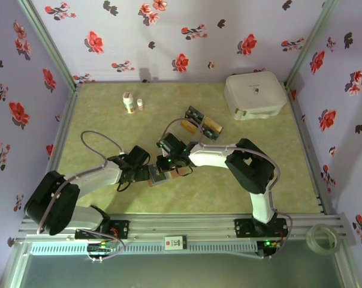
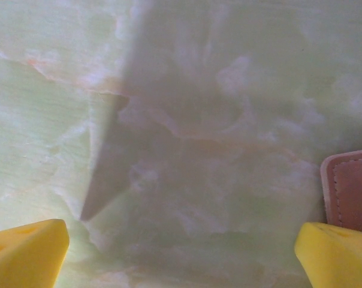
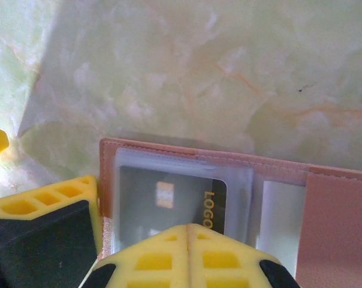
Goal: Put the credit cards into the card holder
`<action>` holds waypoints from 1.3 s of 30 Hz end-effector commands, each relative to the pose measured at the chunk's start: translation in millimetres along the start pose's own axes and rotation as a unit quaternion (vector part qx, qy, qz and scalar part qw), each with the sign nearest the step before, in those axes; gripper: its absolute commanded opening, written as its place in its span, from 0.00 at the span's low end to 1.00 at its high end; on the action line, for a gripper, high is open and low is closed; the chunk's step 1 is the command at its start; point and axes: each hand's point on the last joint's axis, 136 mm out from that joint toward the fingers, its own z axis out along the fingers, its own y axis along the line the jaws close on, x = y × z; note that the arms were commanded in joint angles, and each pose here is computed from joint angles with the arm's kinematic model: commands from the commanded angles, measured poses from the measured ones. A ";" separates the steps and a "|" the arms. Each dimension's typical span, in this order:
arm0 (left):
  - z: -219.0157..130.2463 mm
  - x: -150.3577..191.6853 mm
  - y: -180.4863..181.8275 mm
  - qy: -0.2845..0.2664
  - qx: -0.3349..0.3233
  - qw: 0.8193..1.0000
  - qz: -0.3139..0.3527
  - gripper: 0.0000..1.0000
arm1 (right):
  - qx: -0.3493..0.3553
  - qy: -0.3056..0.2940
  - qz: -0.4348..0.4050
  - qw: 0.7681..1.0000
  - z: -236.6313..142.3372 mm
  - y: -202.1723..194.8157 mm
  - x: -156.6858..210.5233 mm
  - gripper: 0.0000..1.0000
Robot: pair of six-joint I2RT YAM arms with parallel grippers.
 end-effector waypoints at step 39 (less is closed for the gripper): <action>-33.4 -12.6 -57.2 -0.018 0.209 0.976 -0.050 1.00 | 0.111 -0.056 0.046 0.991 -74.0 -108.6 -1.9 0.17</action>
